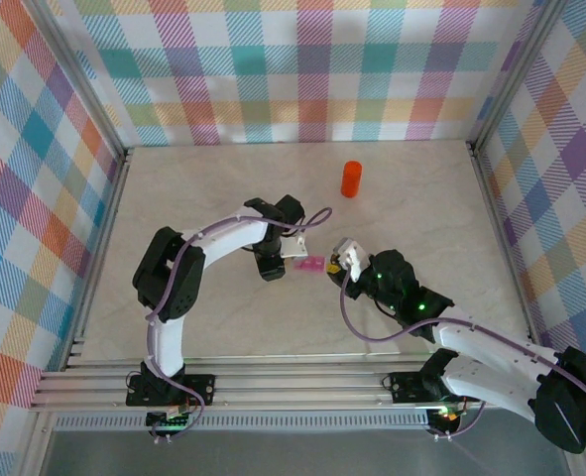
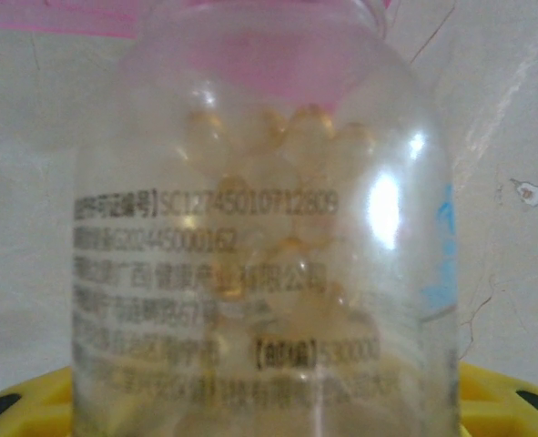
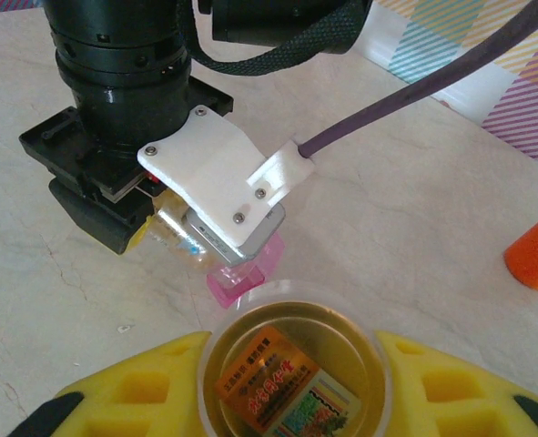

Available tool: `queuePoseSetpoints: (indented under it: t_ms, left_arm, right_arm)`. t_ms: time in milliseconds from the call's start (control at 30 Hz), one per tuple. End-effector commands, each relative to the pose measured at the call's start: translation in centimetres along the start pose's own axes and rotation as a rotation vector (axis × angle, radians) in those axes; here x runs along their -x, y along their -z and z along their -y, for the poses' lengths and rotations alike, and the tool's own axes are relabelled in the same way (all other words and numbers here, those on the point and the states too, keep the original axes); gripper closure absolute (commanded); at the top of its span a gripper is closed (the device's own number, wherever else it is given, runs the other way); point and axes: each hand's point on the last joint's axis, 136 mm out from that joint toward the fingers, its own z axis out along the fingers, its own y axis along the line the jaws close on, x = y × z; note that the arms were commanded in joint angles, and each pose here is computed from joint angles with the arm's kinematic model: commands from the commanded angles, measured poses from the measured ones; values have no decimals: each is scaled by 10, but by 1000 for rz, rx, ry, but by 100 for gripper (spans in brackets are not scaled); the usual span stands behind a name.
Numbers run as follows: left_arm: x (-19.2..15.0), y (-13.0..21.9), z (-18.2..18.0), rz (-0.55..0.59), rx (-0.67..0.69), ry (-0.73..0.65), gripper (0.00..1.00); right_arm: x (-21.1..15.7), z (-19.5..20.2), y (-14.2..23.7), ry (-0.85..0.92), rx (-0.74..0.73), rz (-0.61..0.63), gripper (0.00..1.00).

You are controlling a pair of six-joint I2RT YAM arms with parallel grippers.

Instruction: Sort the pills into containers

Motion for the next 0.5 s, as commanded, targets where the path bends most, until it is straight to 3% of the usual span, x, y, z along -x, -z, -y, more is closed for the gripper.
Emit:
queuePoseSetpoints:
  t_ms: [0, 467]
  left_arm:
    - [-7, 2, 1, -64, -5, -41, 100]
    - [-14, -2, -2, -199, 97, -153, 100]
  right_arm:
    - [7, -1, -1, -23, 11, 22, 69]
    - [6, -2, -3, -28, 20, 12, 69]
